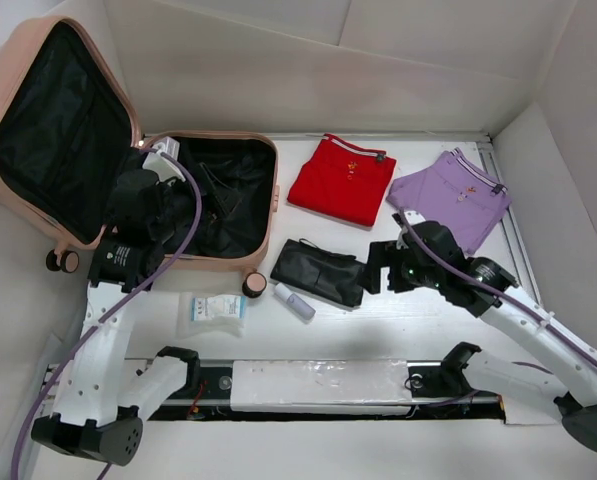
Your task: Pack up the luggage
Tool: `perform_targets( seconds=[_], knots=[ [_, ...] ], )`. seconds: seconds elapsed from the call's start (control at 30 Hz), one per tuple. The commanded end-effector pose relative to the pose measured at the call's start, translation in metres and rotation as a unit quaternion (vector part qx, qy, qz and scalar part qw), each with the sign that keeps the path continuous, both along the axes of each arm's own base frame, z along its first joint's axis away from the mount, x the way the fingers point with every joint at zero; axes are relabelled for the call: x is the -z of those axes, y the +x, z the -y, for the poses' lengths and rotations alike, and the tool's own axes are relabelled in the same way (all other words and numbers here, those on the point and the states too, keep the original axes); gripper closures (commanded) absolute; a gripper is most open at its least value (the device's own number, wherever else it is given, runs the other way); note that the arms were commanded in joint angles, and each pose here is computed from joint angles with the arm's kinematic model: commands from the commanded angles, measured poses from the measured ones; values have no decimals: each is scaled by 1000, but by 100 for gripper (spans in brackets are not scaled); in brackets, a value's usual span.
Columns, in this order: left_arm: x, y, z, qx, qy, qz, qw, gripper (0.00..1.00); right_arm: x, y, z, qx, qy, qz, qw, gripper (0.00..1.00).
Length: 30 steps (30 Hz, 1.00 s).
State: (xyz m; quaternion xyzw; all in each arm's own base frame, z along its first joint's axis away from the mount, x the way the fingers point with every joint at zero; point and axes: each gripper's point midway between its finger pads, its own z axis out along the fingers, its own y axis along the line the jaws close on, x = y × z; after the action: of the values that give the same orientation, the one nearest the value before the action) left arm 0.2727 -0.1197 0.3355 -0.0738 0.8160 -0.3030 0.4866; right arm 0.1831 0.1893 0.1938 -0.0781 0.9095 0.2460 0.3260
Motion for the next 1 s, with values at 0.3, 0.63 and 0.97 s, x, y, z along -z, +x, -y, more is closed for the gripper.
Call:
perform_targets(
  seconds=[0.3, 0.63, 0.97],
  knots=[
    [-9, 4, 15, 39, -17, 29, 999, 26, 77, 36, 9, 79, -16, -54, 995, 7],
    [27, -13, 37, 118, -43, 11, 992, 34, 127, 41, -8, 81, 29, -107, 991, 25],
    [50, 60, 17, 5, 47, -6, 999, 38, 162, 65, -27, 74, 31, -128, 988, 43]
  ],
)
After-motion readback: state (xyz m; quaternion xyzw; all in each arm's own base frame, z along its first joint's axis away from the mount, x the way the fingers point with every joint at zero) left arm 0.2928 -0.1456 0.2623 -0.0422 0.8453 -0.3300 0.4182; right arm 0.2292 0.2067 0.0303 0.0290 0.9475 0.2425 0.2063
